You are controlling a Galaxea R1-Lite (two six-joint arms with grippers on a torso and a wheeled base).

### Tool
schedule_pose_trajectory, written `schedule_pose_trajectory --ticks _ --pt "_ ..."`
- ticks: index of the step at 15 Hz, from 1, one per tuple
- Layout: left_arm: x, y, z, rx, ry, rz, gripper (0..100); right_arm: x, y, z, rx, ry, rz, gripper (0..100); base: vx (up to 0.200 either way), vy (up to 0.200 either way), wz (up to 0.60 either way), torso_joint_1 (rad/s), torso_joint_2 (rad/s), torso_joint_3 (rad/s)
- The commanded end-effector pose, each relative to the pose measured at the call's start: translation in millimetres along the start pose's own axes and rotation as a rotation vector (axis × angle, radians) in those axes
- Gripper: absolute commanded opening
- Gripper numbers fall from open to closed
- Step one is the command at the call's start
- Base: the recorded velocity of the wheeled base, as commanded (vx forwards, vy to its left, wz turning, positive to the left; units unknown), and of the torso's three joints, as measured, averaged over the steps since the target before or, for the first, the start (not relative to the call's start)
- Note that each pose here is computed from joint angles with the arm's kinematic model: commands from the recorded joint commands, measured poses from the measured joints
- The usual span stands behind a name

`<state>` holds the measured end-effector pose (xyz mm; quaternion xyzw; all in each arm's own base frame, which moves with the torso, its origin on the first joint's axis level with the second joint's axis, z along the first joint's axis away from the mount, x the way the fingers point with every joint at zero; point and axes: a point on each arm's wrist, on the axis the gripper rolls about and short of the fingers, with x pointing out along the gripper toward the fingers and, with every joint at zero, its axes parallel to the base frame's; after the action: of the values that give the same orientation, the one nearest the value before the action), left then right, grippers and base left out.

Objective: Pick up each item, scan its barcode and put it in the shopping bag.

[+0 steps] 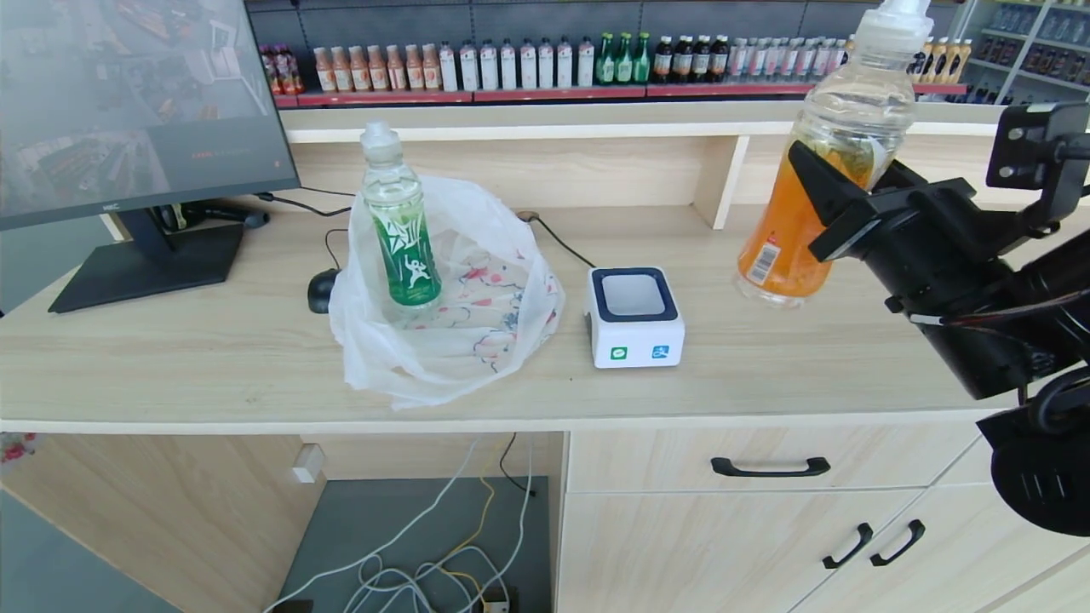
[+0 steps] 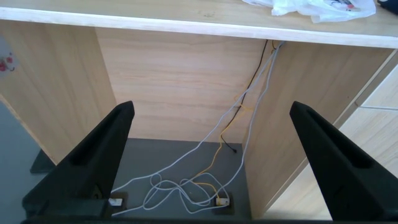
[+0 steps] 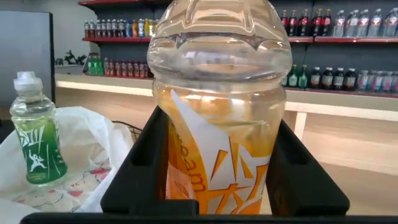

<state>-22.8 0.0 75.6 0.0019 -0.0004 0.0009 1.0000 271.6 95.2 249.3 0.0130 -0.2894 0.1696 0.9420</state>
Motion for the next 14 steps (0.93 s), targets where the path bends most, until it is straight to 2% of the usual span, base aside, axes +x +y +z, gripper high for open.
schedule_pose_trajectory --ticks 1,11,14 --pt "0.0 0.0 0.0 0.001 -0.001 0.001 100 -1.5 1.8 -5.5 0.013 0.019 0.000 0 0.000 0.000 0.00 0.000 0.00 0.000" --pt "0.0 0.0 0.0 -0.002 -0.001 0.001 100 -4.9 14.0 -8.0 0.057 0.037 0.036 0 0.000 0.000 0.00 0.000 0.00 0.000" --pt "0.0 0.0 0.0 -0.002 -0.001 0.001 100 -5.6 14.6 -4.3 0.059 0.028 0.038 0 0.000 0.200 0.00 0.001 0.00 0.001"
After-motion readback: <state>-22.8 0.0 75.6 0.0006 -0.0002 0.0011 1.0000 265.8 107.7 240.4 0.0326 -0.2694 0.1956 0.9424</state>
